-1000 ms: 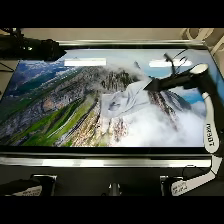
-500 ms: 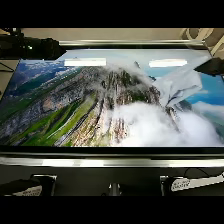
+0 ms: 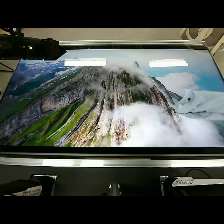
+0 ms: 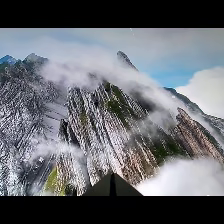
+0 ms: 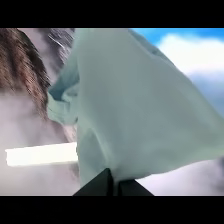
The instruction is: Fold the shirts.
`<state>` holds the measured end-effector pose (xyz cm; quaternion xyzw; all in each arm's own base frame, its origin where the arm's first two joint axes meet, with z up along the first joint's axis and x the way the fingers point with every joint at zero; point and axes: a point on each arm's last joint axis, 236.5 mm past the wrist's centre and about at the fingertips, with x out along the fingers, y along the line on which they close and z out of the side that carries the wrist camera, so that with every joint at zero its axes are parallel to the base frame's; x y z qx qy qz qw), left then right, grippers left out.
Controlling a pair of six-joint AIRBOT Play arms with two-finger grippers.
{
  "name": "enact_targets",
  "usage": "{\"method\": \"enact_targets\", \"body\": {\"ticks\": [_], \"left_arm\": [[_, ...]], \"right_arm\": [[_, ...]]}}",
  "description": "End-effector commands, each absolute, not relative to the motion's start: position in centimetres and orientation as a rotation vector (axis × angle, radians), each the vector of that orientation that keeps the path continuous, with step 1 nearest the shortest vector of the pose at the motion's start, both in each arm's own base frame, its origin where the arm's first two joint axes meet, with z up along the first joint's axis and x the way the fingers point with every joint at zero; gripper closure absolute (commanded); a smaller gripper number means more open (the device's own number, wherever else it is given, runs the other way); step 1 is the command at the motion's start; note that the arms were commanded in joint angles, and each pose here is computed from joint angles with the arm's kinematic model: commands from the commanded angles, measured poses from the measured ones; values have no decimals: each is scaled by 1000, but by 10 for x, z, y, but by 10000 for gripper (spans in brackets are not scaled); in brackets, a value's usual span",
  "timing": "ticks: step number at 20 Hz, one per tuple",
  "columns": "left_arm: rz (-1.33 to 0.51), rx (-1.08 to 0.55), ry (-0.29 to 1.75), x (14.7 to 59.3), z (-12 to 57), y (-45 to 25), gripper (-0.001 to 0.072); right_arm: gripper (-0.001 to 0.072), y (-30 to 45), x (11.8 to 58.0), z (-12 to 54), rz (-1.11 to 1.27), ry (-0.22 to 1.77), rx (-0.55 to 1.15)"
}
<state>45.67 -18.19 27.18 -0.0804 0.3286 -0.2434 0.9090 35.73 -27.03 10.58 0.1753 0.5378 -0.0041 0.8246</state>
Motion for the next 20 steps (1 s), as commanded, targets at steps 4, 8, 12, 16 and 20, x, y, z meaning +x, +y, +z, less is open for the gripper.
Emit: {"method": "enact_targets", "body": {"ticks": [4, 8, 12, 16, 20], "left_arm": [[-502, -166, 680, 457, 271, -182, 684], [-502, -166, 682, 457, 270, -182, 684], [-501, -170, 686, 458, 268, -183, 684], [-501, -170, 686, 458, 269, -183, 684], [-501, -170, 686, 458, 269, -183, 684]], "right_arm": [[697, -297, 238, 34, -214, 1525, 466], [697, -267, 216, -4, -192, 1588, 542], [698, -253, 191, -32, -230, 1630, 522], [700, -242, 161, -53, -251, 1712, 493], [700, -234, 148, -68, -250, 1745, 474]]}}
